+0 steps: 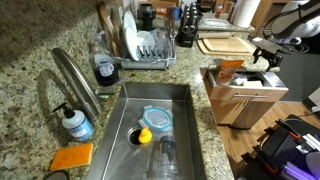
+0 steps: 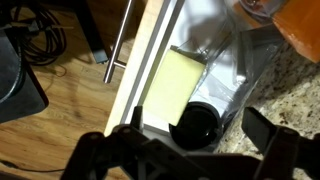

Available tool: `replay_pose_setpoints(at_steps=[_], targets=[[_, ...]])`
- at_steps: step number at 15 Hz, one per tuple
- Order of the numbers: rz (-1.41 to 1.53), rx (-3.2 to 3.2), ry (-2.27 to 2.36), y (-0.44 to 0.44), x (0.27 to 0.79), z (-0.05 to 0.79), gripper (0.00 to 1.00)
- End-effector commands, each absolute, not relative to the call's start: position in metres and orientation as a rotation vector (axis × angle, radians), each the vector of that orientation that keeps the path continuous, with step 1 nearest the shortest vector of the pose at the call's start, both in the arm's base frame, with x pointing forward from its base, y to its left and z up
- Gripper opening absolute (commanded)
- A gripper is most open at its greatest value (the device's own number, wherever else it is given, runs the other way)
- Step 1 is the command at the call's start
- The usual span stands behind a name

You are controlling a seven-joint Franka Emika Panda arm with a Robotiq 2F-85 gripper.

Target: Put the orange packet in the open drawer, remove the yellow sponge from the open drawer and use it to wipe the counter

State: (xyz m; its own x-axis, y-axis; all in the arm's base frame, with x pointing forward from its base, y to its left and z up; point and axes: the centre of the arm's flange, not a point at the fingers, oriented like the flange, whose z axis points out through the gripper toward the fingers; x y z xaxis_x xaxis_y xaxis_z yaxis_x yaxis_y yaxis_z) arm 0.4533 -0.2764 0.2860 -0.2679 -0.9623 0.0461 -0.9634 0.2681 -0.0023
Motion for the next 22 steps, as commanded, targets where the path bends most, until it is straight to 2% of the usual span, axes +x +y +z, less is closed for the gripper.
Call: replay_pose_setpoints(at_steps=[1, 7, 13, 22], targets=[[0.092, 1.689, -2.606, -0.296, 0.463, 0.269, 1.00], [-0.072, 1.519, -2.584, -0.303, 0.455, 0.198, 1.00], [-0.054, 1.560, -2.572, -0.298, 0.450, 0.210, 1.00], [-0.029, 1.565, -2.518, -0.357, 0.452, 0.205, 1.00]])
